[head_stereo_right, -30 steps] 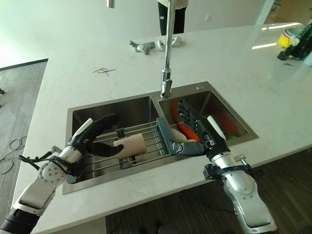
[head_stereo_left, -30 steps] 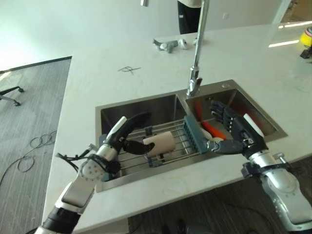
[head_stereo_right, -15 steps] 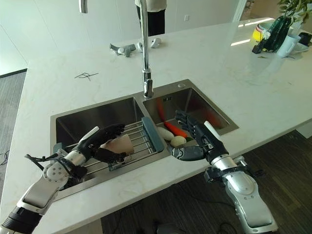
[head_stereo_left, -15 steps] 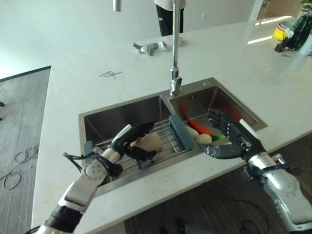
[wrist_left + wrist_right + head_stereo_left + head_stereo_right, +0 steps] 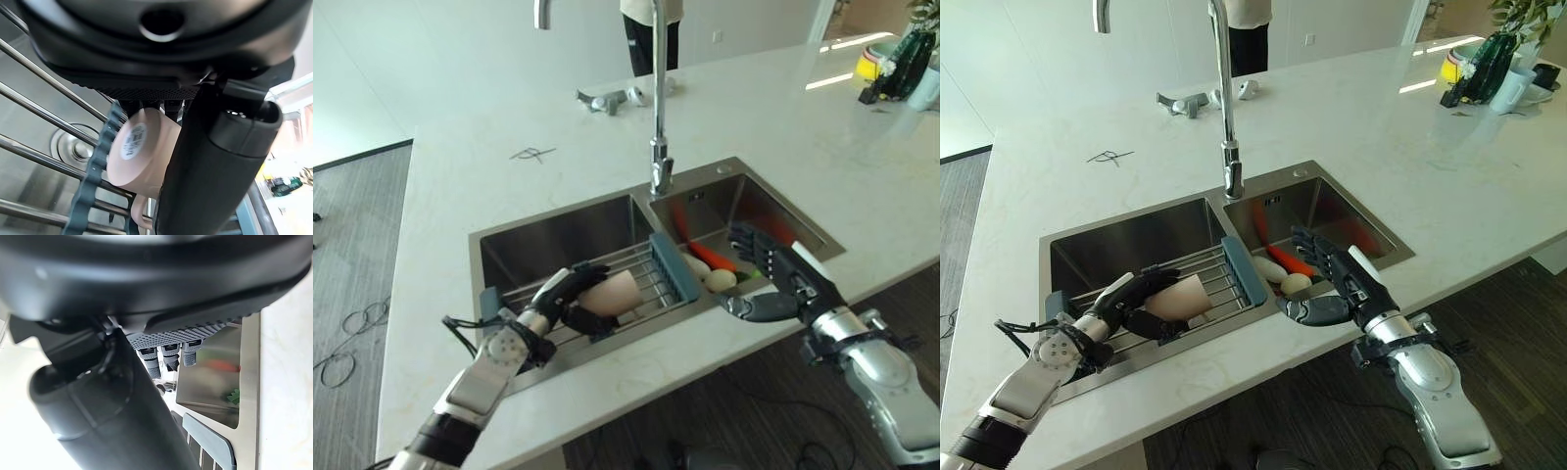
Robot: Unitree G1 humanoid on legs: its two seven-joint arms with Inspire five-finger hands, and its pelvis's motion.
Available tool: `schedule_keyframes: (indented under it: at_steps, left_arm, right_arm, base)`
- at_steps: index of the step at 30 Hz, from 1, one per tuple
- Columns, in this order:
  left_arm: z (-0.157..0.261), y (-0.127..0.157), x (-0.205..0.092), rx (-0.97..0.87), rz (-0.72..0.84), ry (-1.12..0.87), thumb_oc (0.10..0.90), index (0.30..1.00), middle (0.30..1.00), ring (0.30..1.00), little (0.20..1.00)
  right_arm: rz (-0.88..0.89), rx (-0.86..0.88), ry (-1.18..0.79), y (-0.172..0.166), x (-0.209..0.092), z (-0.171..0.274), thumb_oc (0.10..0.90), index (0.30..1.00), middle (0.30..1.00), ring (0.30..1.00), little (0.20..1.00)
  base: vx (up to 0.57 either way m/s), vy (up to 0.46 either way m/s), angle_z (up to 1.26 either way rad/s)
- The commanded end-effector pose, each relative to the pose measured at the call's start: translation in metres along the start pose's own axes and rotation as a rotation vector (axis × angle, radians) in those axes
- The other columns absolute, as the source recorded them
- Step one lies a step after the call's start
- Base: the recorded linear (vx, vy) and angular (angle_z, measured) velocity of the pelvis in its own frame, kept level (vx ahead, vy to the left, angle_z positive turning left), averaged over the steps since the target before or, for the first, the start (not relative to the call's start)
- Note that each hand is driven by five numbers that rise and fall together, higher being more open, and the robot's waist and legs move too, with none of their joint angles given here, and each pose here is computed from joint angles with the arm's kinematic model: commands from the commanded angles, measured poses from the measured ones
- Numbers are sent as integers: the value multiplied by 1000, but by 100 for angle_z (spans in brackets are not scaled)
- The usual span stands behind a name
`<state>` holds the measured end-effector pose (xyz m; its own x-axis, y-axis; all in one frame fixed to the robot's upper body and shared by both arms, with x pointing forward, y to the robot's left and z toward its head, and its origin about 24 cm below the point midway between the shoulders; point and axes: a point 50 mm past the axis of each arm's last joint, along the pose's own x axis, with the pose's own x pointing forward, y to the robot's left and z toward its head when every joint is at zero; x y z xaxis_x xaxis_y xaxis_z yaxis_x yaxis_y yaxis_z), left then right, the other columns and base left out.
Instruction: Place the dishes in the dishwasher.
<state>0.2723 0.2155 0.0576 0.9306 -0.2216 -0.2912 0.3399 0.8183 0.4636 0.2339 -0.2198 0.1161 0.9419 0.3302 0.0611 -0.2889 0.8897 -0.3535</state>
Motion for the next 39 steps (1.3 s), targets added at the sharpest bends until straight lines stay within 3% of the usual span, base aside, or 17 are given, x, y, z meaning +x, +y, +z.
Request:
schedule_keyframes:
  at_steps: [1,5,8,21,32,39]
  left_arm:
    - [23,21,4,74,139,-119,800,900,900,900,900]
    - [24,21,7,83,147,-126,800,900,900,900,900]
    - [26,19,7,107,141,-123,400,300,300,300,300]
    - [39,18,7,209,91,-173,400,300,300,300,300]
    - [76,36,-34,80,342,-564,400,300,300,300,300]
    - [86,50,-58,54,508,-682,400,300,300,300,300]
  right_arm:
    - [-40,-88,-197,-14,5,36,800,900,900,900,900]
    - [-38,-84,-201,-13,7,36,800,900,900,900,900]
    - [-38,-82,-202,-12,7,37,800,900,900,900,900]
    - [-42,-77,-196,-11,6,34,800,900,900,900,900]
    - [-131,-53,-233,-12,-3,34,800,900,900,900,900]
    - [-225,-16,-314,-17,-8,43,800,900,900,900,900]
  base:
    - [0,0,0]
    - [-1,-3,-1]
    - [-7,-15,-5]
    - [-2,-3,-1]
    - [3,-12,2]
    - [8,-45,10]
